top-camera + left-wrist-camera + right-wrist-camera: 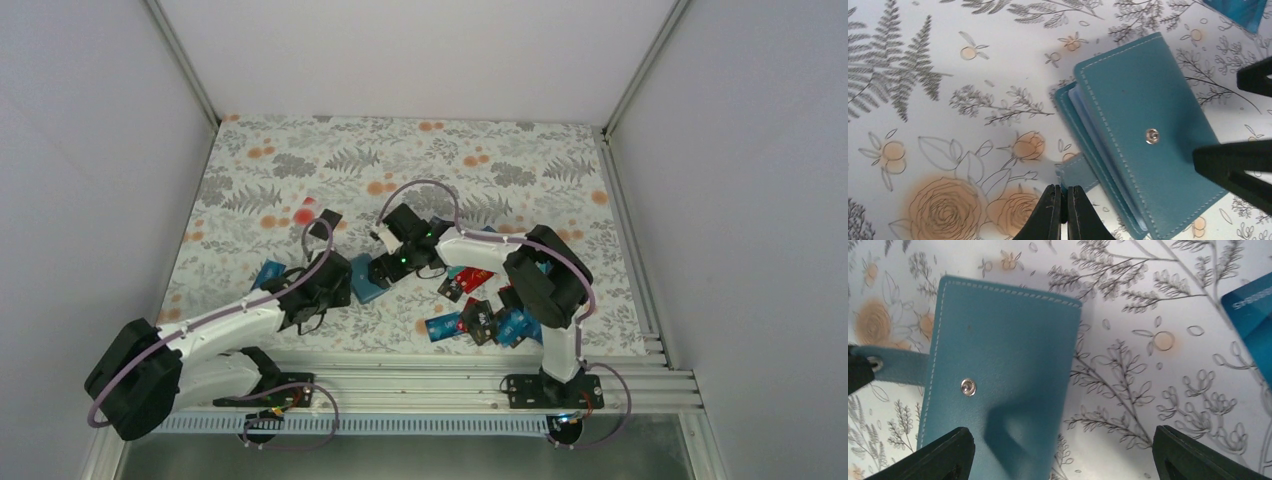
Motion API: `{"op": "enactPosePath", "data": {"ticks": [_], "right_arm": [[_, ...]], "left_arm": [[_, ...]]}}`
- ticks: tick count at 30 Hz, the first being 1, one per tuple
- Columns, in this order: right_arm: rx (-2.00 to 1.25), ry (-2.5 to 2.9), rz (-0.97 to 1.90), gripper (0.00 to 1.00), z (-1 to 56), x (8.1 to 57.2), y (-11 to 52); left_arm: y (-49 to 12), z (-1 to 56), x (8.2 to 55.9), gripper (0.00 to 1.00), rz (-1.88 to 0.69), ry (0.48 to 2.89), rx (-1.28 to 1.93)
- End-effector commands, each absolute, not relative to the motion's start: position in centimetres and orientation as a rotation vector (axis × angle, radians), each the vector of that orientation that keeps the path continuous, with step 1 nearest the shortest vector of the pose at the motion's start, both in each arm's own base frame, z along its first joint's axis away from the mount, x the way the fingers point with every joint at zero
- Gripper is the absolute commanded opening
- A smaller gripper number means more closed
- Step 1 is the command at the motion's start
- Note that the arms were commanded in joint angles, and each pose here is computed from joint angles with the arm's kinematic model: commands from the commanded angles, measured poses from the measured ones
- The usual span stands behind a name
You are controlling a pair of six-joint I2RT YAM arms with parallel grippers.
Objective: Put the credit cards into the card holder
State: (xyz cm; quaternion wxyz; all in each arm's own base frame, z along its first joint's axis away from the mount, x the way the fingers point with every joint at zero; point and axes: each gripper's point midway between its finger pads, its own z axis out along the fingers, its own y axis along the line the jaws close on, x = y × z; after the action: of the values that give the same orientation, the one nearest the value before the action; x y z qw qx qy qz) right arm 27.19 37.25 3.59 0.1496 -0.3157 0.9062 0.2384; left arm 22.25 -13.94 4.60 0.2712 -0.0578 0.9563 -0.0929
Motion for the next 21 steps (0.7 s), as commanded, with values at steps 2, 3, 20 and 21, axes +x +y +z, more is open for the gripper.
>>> {"op": "enactPosePath", "data": {"ticks": [2,3,20,21], "right_arm": [[-0.940,2.481,0.556,0.90,7.1,27.2,38.7],[-0.946,2.471,0.571,0.90,7.4,26.7,39.3],[-0.889,2.488,0.536,0.96,7.1,23.6,42.8],[-0.889,2.495,0.537,0.96,6.8,23.4,42.9]], "left_arm": [[-13.1,5.1,22.1,0.02,-0.305,2.500,-0.287],[-13.1,5.4,22.2,0.02,-0.325,2.482,-0.291],[-13.4,8.6,22.3,0.02,-0.451,2.369,-0.284],[-13.3,8.7,22.3,0.02,-0.451,2.367,-0.283]]}}
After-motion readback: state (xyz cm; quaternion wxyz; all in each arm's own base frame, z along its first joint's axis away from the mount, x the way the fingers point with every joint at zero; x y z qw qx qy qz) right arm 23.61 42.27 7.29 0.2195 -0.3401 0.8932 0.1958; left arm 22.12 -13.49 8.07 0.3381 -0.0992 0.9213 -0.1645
